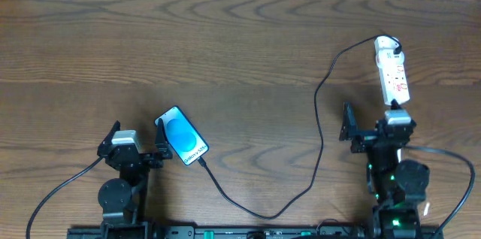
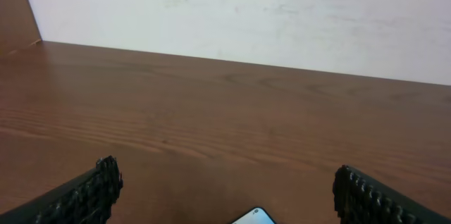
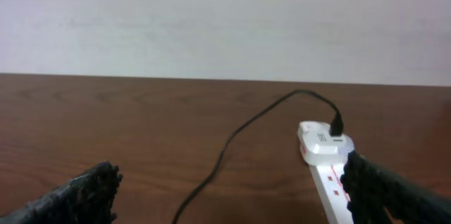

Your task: Plug charger to phone and switch on socket

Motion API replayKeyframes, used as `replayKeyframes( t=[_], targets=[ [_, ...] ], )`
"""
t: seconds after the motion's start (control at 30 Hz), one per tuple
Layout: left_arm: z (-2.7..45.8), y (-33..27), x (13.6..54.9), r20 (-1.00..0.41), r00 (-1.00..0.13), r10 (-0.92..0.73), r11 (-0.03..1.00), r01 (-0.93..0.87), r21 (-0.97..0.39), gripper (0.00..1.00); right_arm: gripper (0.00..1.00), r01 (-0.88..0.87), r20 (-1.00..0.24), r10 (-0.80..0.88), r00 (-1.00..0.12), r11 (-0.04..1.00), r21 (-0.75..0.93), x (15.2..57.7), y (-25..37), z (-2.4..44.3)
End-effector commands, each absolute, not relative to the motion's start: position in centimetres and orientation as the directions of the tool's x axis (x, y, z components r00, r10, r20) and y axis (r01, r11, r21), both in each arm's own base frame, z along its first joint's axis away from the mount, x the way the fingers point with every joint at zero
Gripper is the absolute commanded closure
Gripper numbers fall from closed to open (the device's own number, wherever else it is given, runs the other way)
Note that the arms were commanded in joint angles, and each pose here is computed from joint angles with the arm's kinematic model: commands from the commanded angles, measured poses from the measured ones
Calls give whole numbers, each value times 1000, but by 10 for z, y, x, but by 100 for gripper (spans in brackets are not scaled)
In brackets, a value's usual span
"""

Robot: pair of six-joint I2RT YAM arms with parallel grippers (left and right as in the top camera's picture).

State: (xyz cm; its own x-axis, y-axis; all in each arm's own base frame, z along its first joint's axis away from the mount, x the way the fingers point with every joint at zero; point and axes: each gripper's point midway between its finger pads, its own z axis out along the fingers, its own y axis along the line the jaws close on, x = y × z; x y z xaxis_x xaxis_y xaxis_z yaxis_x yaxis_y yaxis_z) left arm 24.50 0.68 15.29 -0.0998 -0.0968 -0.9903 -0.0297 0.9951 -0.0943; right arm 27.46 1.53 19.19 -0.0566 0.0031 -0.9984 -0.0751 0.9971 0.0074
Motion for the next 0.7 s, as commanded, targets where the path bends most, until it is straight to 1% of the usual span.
replayKeyframes(
  t=[0.0,0.07,0.37,0.5,0.6,0.67],
  targets=[
    [138,4,244,-985,-146,-97,995,-16,-95,2,1,-67,-1000,6,-24,998,7,267,15,185],
    [138,4,244,-984,-146,-97,995,-16,-96,2,1,-68,-1000,7,5,998,7,260,15,178],
    [138,4,244,-985,-146,-97,995,-16,-95,2,1,-39,-1000,7,10,999,7,248,10,178],
    [138,4,244,-984,-146,-97,995,-16,-96,2,1,-39,-1000,6,-28,999,7,247,10,168],
    [138,4,244,-985,-146,-97,995,-16,-95,2,1,-39,-997,3,-79,999,7,246,10,156],
    [138,4,244,-985,-146,-97,995,-16,-95,2,1,-41,-997,-17,-76,999,-14,246,10,156]
  ],
)
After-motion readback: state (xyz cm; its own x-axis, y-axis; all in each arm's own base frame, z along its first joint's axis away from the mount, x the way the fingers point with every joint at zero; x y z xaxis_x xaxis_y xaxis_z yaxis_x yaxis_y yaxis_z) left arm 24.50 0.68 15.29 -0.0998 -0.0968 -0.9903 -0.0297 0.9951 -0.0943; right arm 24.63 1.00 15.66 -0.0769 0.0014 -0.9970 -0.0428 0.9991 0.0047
